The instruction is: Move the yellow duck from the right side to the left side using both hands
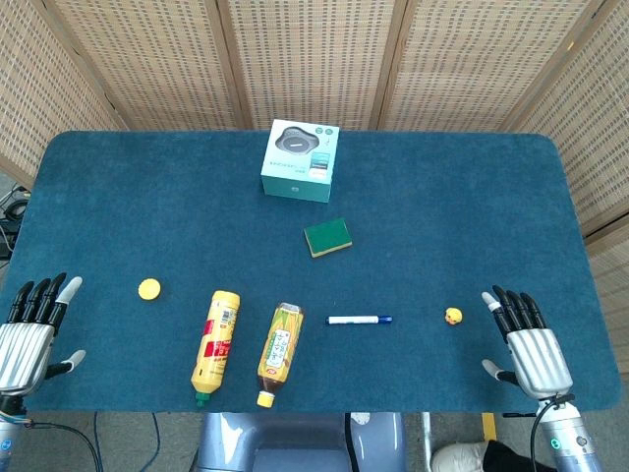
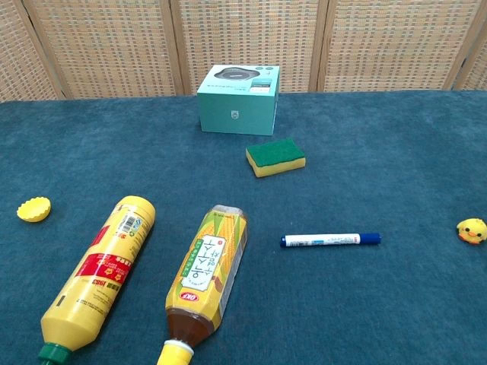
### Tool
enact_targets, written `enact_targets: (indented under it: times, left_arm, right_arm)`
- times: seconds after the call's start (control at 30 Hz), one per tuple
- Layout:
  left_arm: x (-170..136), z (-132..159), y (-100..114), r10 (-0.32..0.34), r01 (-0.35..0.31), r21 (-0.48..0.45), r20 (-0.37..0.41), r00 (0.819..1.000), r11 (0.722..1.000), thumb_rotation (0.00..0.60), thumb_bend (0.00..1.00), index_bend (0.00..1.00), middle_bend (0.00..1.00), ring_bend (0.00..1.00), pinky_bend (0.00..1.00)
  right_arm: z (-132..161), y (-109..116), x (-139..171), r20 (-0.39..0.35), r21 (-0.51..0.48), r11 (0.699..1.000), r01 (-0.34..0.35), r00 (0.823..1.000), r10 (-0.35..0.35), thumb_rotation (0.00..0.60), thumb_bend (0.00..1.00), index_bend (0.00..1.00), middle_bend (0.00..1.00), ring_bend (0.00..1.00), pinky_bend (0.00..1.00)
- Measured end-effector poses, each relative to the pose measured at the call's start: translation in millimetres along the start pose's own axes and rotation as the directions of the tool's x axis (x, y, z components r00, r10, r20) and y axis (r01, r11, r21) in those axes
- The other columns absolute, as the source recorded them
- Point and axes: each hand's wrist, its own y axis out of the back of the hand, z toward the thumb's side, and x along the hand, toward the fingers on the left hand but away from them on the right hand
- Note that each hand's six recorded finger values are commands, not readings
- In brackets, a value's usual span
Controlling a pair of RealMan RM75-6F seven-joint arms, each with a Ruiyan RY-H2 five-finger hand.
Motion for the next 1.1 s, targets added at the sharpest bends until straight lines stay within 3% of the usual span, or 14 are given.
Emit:
enact_targets:
  times: [0.7,1.1]
  left_arm:
    - [1,-1,1,0.004,-0.004,-0.003,-0.002,1.0,1.0,0.6,0.11,0.0,0.0,0.0,0.0]
    - [-1,0,4,0.01,-0.01,-0.003,-0.001,1.0,1.0,0.6,0.1,0.0,0.0,0.0,0.0]
  right_arm:
    - [2,0,1,-0.004,0.0,1.0,0.0,1.0,0.0,0.6,0.04,0.0,0.0,0.0,0.0]
    - [11,1,-2,-0.034,-0.009,1.0,0.018,0.999,-0.019,0.6,0.05,0.12,0.0,0.0,0.0]
